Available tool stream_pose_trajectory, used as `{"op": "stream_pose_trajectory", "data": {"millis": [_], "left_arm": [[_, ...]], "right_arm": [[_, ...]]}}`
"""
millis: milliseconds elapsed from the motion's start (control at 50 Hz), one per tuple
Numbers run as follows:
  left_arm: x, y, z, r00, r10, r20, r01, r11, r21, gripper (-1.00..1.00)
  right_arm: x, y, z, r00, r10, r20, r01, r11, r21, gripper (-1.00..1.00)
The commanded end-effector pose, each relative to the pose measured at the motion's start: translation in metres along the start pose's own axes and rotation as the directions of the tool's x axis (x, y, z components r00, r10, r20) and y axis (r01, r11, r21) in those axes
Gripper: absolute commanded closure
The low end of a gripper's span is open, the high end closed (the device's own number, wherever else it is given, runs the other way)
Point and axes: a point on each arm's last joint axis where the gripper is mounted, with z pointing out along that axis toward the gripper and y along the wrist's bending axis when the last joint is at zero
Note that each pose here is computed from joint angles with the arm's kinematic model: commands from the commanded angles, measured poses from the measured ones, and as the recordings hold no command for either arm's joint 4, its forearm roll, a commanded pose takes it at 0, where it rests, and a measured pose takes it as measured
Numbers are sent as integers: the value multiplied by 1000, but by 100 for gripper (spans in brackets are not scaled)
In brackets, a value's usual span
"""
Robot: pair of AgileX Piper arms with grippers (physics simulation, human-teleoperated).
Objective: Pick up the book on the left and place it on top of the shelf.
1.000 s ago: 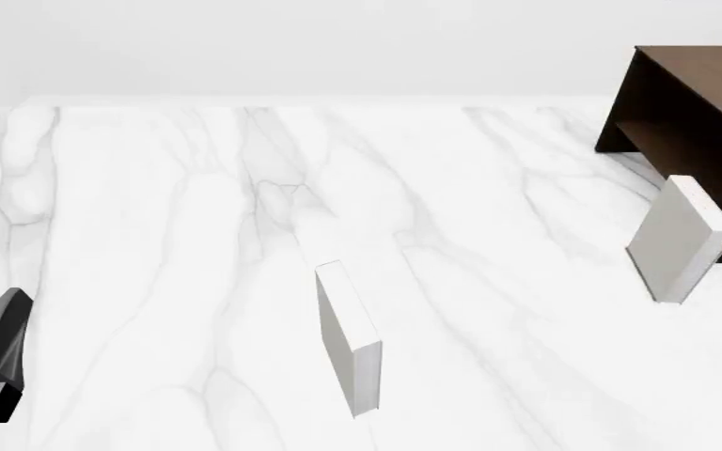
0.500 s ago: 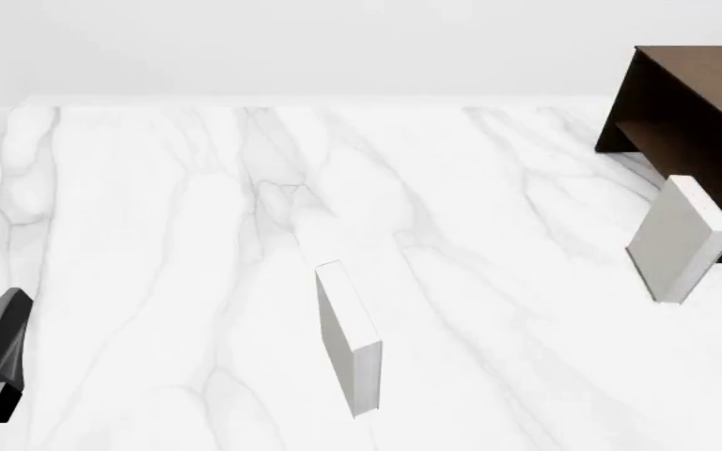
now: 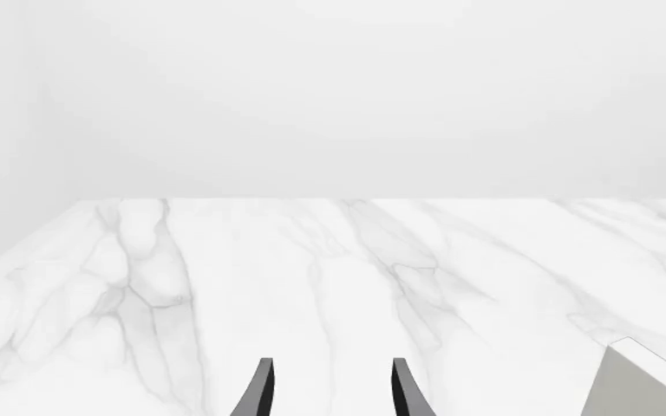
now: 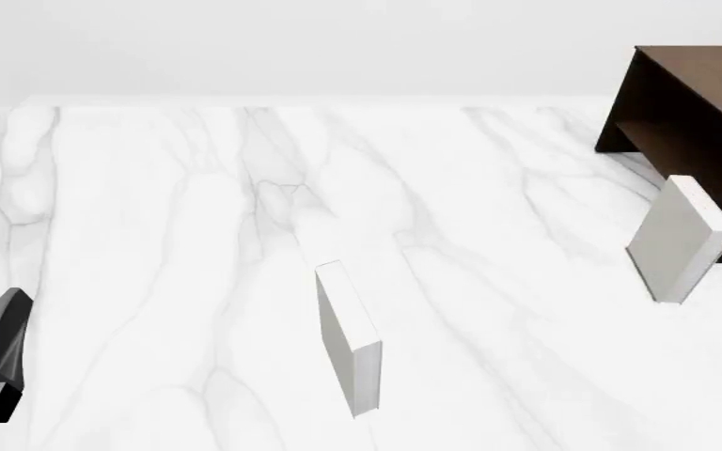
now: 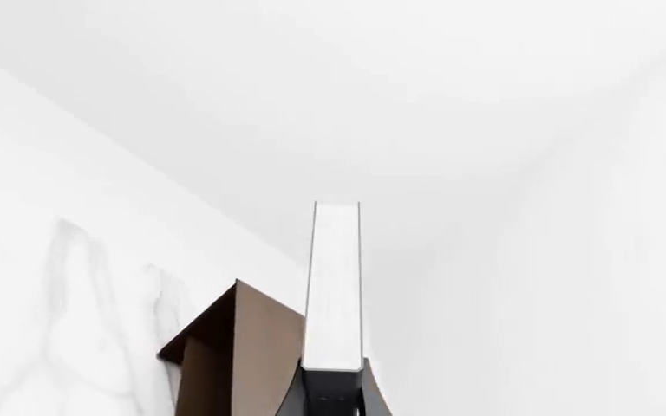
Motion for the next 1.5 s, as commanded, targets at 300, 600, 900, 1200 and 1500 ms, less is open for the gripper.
{"op": "stream_pose_trajectory", "data": {"millis": [300,600,900,1200,1500], "left_arm": [[0,0,0,1000,0,0,0,1000,0,-100],[0,0,0,1000,0,0,0,1000,0,-100],[0,0,0,1000,0,0,0,1000,0,-100],[0,0,0,1000,0,0,0,1000,0,-100],[0,0,0,1000,0,0,0,1000,0,-100]], "right_arm": [[16,-12,7,998,-42,-44,44,997,57,100],[28,-12,17,995,-68,-69,73,995,65,100],[39,-17,19,990,-84,-109,93,993,75,100],[50,-20,23,985,-106,-133,118,989,90,100],[51,-25,36,983,-120,-137,134,986,97,100]]}}
